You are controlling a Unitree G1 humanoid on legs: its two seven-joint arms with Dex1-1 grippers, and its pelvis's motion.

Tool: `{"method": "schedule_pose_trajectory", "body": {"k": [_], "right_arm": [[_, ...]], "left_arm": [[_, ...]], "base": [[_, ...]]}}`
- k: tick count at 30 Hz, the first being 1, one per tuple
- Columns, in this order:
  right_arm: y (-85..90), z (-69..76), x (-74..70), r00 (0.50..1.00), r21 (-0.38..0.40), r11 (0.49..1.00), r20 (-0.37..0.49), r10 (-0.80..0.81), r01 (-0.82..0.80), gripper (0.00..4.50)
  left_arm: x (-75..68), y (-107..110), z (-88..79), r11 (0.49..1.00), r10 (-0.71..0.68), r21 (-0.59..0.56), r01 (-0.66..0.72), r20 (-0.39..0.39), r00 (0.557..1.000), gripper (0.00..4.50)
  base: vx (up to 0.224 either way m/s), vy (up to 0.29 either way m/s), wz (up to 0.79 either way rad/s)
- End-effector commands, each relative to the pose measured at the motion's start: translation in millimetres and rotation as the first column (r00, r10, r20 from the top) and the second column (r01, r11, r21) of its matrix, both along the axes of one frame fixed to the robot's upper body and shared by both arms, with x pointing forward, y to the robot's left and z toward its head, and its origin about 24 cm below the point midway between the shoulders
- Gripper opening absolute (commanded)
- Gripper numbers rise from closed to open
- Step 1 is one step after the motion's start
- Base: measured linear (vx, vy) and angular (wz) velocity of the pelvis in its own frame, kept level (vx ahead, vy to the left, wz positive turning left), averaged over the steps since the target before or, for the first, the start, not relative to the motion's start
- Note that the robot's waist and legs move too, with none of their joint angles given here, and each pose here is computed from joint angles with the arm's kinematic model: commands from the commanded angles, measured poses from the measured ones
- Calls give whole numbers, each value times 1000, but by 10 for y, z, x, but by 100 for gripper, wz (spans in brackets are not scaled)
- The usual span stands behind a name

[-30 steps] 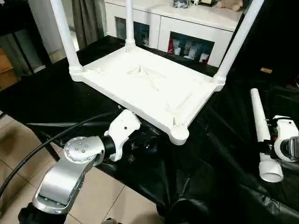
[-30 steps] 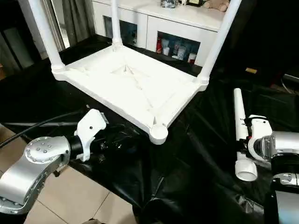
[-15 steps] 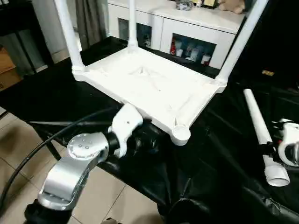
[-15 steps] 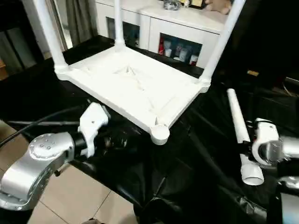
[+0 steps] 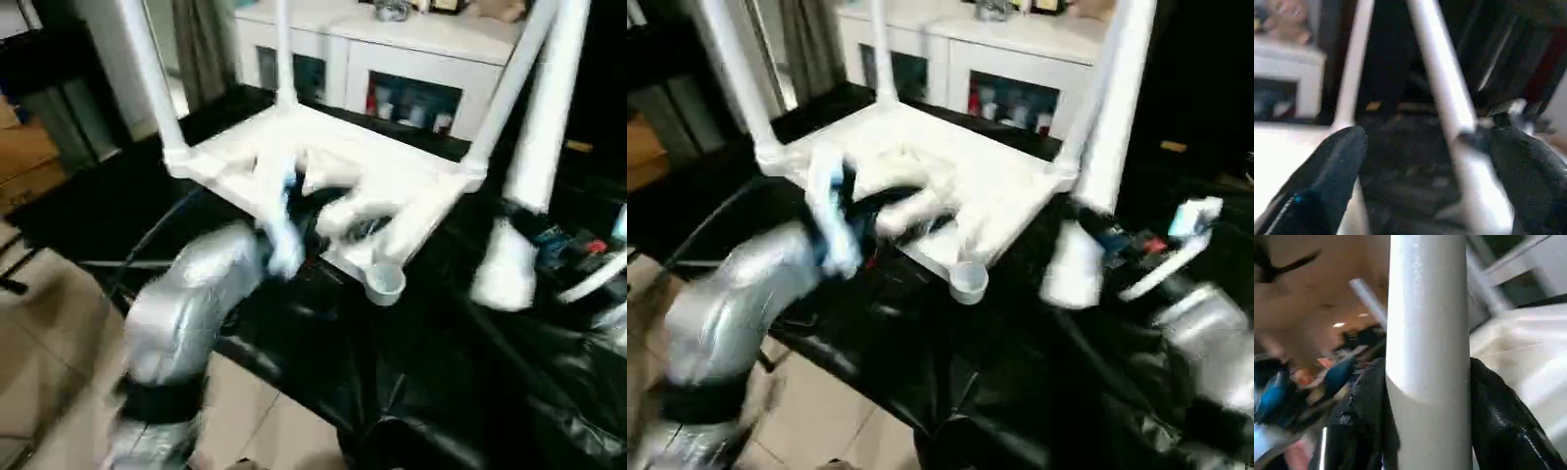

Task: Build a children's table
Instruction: Pick table leg

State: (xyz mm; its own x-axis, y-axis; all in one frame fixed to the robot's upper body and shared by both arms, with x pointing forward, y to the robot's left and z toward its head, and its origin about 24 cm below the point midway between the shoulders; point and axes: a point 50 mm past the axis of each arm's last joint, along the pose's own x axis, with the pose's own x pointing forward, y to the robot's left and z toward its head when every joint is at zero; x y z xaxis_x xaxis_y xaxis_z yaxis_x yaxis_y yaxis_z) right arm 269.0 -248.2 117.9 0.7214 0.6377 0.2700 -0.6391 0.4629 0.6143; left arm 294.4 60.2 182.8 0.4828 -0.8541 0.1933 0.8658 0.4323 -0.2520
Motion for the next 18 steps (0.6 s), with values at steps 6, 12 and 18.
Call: {"method": "schedule_pose_trajectory", "body": {"k": [6,12,18], "right_arm": [[481,86,114,990,-44,990,27,135,-134,184],[791,93,163,976,-137,967,25,218,-213,184],[1038,41,204,969,-277,932,12,247,-234,184]], "left_arm": [[131,-184,77,991,-112,-78,105,-90,990,450],[173,-218,-31,989,-133,-82,120,-182,974,450],[199,-213,-80,992,-109,-83,92,-234,966,450]], "base": [[0,0,0],[0,0,0],[0,0,0]]}}
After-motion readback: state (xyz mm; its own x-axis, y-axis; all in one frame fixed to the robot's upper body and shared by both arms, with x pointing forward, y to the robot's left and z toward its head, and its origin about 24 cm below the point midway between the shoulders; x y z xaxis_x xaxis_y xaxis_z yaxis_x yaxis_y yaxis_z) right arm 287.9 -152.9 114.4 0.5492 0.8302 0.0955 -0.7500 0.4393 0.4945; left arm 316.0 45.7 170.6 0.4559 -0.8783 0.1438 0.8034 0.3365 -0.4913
